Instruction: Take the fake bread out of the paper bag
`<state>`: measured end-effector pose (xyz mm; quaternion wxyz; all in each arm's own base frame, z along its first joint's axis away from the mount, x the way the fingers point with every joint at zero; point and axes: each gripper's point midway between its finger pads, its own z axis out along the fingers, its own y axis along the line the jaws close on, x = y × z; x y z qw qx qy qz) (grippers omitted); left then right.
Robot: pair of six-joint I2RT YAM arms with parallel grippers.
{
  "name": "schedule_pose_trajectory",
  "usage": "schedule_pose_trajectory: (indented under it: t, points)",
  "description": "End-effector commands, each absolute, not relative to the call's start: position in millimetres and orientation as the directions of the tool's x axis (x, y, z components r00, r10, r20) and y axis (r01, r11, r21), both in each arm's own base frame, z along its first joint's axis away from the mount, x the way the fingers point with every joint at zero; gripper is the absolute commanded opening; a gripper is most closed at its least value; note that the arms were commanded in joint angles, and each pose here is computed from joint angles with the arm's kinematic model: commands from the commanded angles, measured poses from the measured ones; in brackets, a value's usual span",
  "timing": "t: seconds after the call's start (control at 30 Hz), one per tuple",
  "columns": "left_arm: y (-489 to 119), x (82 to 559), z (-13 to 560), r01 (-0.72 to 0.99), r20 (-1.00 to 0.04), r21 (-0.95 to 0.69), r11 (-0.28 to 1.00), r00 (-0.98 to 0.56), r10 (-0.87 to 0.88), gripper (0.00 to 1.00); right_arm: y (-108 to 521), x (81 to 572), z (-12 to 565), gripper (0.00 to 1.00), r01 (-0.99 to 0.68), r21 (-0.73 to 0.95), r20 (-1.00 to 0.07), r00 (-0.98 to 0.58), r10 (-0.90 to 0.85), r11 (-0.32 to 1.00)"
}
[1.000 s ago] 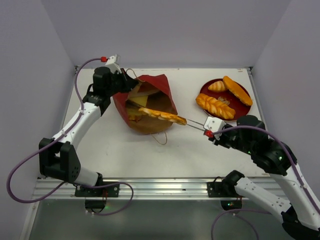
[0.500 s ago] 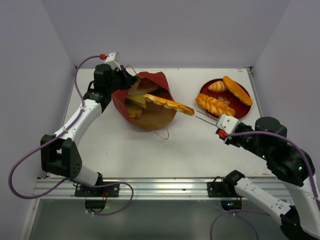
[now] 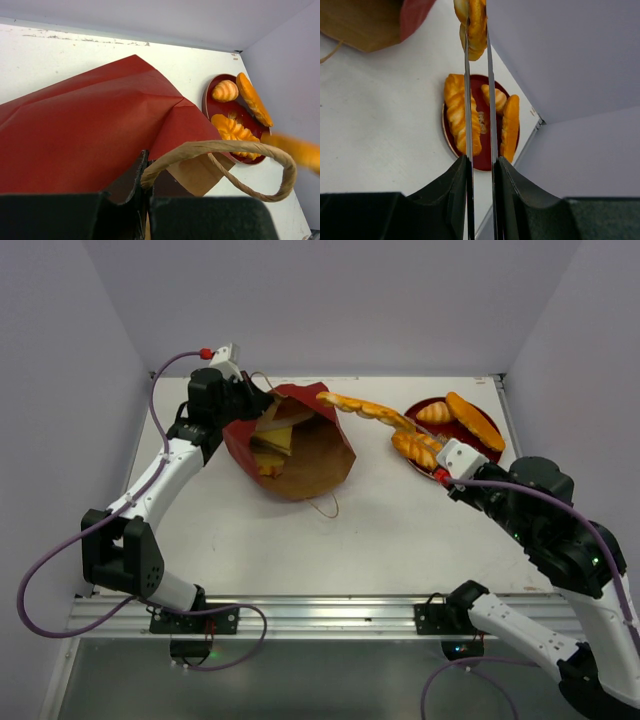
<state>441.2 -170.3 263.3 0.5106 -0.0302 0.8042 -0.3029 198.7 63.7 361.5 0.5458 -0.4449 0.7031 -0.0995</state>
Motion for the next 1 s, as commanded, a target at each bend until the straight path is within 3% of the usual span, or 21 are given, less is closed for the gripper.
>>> schedule_pose_trajectory:
  t: [0.0,0.33,0.6,0.97]
  points:
    - [-160,436,263,0.249,-0.809,-0.498,0.83,-0.478,-0.342,0.0,43,227,397,0.0,-0.297,-0.68,-0.693,-0.038,-0.719,0.671]
    - [-165,425,275,0.304,-0.824,-0.492,0.816,-0.465,-0.323,0.0,27,269,348,0.0,-0.262,-0.738,-0.586,-0.21,-0.783,0.622]
    - [-164,417,273,0.329,-0.83,-0.481,0.813,-0.468,-0.302,0.0,-29,306,292,0.0,-0.302,-0.647,-0.574,-0.411,-0.708,0.7]
    - [-165,416,267,0.346,-0.83,-0.485,0.803,-0.472,-0.298,0.0,-64,308,239,0.0,-0.366,-0.54,-0.58,-0.49,-0.65,0.758]
